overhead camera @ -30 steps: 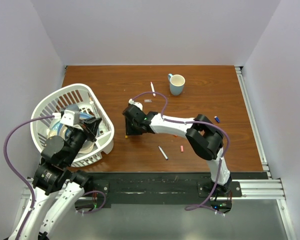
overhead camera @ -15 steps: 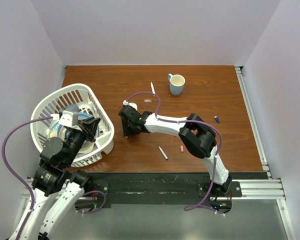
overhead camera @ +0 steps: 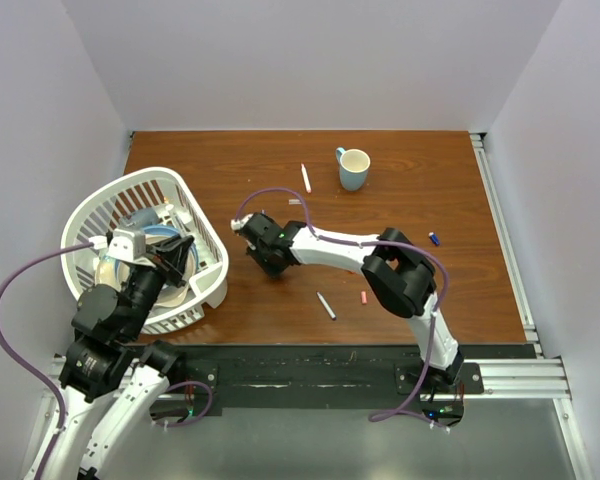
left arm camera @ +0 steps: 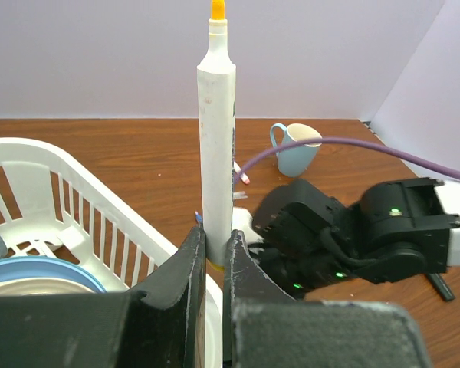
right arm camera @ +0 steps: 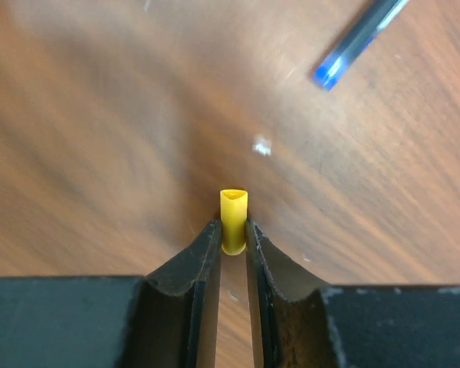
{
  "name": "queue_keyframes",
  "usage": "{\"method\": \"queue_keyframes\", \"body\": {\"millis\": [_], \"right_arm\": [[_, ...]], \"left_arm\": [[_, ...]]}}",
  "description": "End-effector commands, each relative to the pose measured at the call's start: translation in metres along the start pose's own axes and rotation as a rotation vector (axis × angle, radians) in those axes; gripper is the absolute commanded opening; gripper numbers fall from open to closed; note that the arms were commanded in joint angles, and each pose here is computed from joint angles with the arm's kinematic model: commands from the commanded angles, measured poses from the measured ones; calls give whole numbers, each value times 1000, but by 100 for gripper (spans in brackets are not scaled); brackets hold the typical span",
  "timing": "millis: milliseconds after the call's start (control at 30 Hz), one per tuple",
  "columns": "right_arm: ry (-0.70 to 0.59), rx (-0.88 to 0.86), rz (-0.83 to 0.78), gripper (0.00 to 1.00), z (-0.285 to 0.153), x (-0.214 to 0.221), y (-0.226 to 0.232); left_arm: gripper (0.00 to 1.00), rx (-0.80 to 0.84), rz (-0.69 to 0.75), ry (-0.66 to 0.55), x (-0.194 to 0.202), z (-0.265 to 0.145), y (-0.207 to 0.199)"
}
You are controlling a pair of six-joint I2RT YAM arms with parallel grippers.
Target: Insert the pens into the pen caps
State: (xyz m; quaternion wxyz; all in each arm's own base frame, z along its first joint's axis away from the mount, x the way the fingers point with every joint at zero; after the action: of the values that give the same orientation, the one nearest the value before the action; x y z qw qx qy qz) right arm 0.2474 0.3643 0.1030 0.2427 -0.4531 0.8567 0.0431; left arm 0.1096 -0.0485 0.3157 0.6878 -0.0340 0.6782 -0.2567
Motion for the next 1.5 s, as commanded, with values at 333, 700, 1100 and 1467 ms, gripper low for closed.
{"method": "queue_keyframes", "body": {"millis": [333, 700, 1100, 1467], "right_arm": [[51, -373, -900, 16, -52, 64, -39], [29, -339, -997, 19, -30, 63, -47], [-165, -90, -889, 38, -67, 24, -61], [-258, 151, 197, 46, -121, 12, -56]], "left_arm": [[0, -3, -2, -23, 0, 3, 1], [0, -15, -3, -26, -1, 3, 2], [0, 1, 0, -31, -1, 1, 1], [0, 37, 3, -27, -2, 1, -3]]}}
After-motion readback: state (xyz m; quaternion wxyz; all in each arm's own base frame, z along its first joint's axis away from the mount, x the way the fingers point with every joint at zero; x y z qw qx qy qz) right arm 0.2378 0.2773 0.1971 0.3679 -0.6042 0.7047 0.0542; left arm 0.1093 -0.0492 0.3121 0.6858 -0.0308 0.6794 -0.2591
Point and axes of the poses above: each gripper's point midway between its finger pads, its own z axis out along the fingers, its own y axis along the line the jaws close on, x = y × z, the point moved 9 cm from there along -z, back along the fingers, and after that the axes turned 10 degrees about -z, right-handed, at the moved point
